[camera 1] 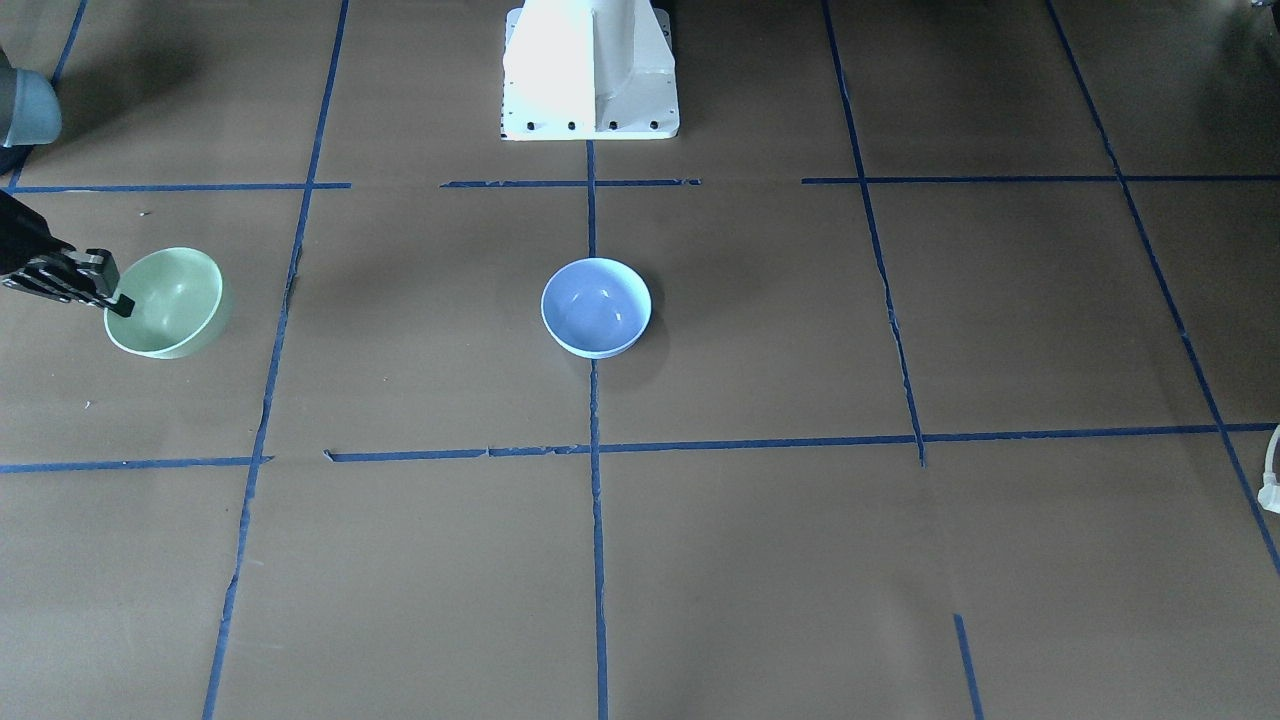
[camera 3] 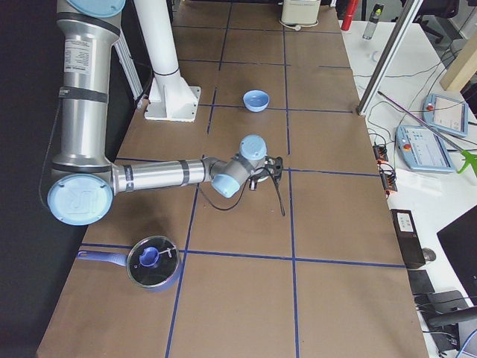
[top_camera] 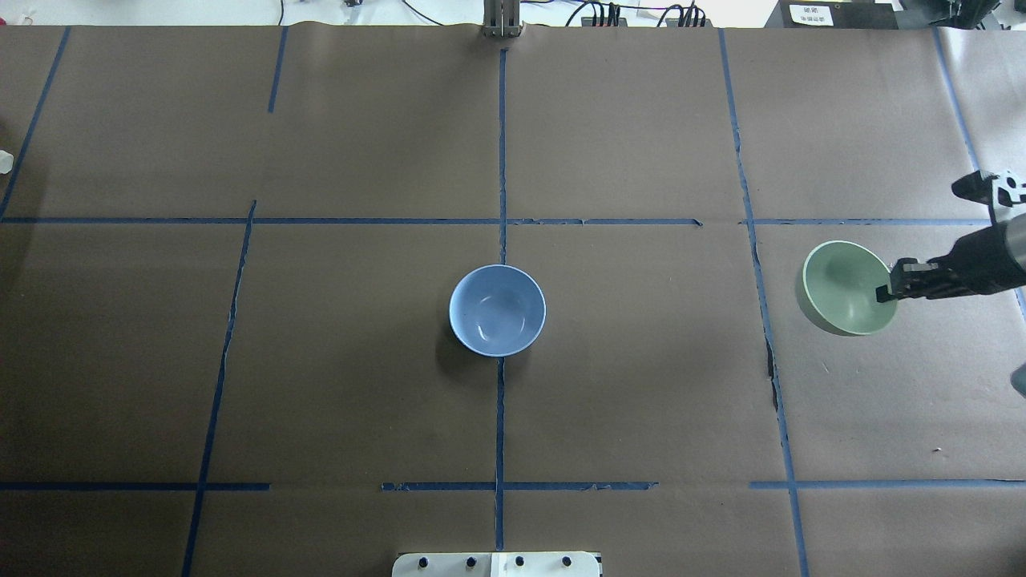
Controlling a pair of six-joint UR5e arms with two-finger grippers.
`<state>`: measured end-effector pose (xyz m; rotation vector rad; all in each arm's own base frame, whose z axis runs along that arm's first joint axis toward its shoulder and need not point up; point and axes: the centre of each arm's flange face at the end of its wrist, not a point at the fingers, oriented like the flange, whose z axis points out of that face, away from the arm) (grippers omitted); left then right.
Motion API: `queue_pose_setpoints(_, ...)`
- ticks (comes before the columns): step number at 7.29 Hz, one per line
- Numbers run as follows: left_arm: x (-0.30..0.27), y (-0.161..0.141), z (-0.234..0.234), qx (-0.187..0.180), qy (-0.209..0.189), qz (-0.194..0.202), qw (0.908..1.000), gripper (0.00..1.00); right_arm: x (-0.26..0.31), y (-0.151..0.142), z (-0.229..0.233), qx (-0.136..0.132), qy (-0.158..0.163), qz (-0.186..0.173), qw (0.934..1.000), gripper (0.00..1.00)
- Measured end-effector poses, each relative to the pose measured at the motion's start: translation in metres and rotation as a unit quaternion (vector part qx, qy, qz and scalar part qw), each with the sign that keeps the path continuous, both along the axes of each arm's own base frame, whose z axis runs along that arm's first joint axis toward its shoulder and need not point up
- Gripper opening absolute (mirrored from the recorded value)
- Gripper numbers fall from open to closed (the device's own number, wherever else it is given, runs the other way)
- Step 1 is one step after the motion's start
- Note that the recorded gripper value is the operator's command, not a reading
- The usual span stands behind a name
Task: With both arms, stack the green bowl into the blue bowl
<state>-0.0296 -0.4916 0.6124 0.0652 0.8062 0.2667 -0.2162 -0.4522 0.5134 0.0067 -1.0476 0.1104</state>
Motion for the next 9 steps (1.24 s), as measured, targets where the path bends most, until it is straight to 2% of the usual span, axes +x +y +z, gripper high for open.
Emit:
queue_pose_setpoints(1,0.0,0.0,0.0,0.0,0.0,0.0,1.0,1.0,-0.045,-0.025,-0.072,-0.02,-0.008,0.0,0.9998,0.0)
queue_pose_setpoints(2,0.0,0.0,0.0,0.0,0.0,-0.001,1.0,1.0,-0.098,-0.035,-0.145,-0.044,-0.006,0.002,0.999,0.0)
queue_pose_setpoints(4,-0.001,0.0,-0.004,-0.003,0.0,-0.007,1.0,1.0,-0.194,-0.018,-0.245,-0.058,0.019,0.01,0.9981,0.02)
queue_pose_setpoints(6,-0.001,0.0,-0.011,-0.003,0.0,-0.014,0.9999,1.0,-0.264,0.013,-0.289,-0.062,0.039,0.024,0.997,0.03)
queue_pose_setpoints(8,-0.001,0.0,-0.012,-0.003,0.0,-0.015,0.9999,1.0,-0.306,0.043,-0.296,-0.064,0.052,0.038,0.9958,0.03)
queue_pose_setpoints(9,-0.001,0.0,-0.012,-0.004,0.0,-0.016,0.9999,1.0,-0.319,0.046,-0.297,-0.069,0.057,0.047,0.9949,0.04)
